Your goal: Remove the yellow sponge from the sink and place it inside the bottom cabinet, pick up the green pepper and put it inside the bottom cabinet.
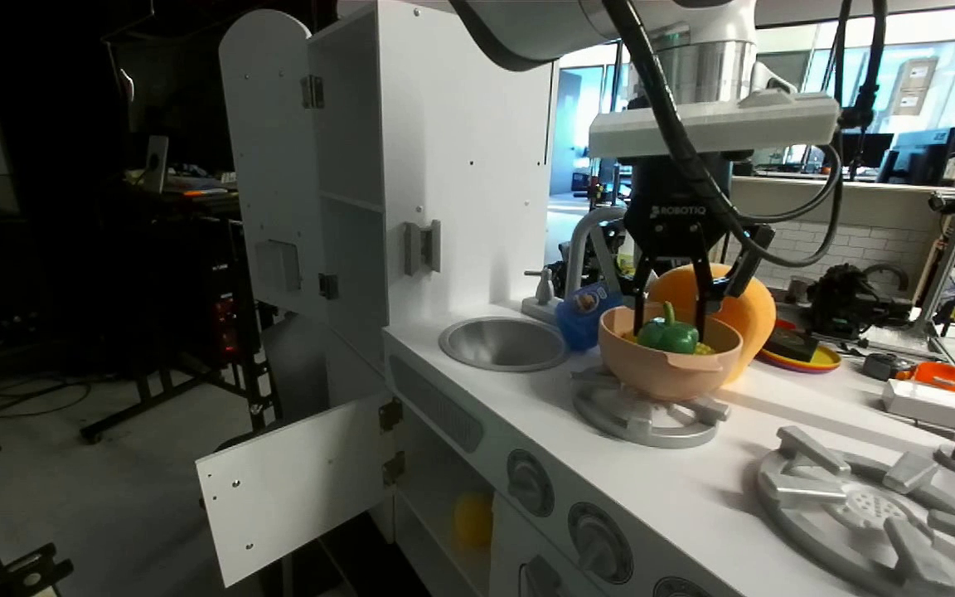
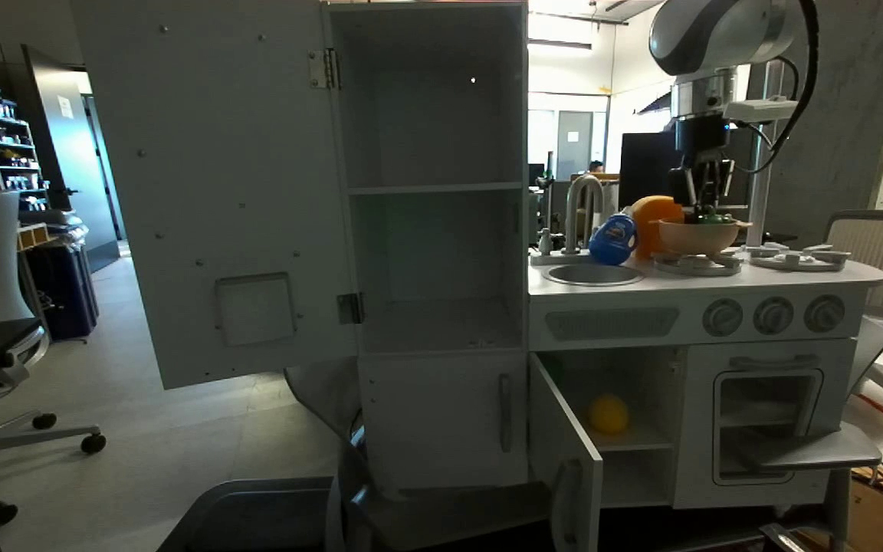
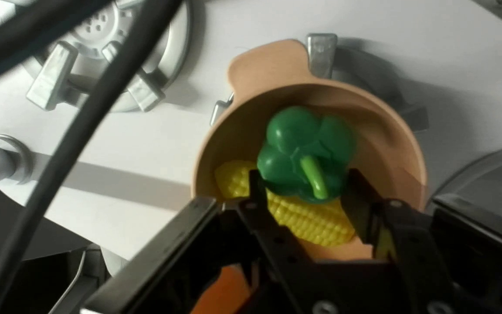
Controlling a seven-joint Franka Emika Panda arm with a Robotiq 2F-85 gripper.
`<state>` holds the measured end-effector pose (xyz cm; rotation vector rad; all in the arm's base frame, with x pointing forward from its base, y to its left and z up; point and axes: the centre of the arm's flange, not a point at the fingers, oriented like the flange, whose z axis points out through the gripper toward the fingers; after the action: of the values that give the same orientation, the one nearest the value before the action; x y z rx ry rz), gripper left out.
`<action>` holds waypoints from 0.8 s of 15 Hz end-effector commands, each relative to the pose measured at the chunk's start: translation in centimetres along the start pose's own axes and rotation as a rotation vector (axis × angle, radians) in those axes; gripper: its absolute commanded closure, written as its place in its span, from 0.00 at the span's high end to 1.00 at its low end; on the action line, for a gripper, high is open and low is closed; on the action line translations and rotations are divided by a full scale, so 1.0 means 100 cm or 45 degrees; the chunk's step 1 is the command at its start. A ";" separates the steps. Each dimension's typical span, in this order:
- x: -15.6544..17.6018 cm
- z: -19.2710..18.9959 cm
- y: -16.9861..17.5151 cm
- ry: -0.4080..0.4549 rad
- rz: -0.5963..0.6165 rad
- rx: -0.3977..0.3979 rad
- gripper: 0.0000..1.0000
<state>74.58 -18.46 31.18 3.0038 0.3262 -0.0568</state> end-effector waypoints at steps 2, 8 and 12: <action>0.012 -0.004 0.001 -0.031 0.013 -0.025 0.22; -0.001 -0.047 0.002 0.000 0.011 -0.027 0.22; -0.016 -0.094 -0.006 0.047 -0.033 -0.041 0.22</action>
<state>74.75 -18.26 36.72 2.9848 0.3140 -0.0010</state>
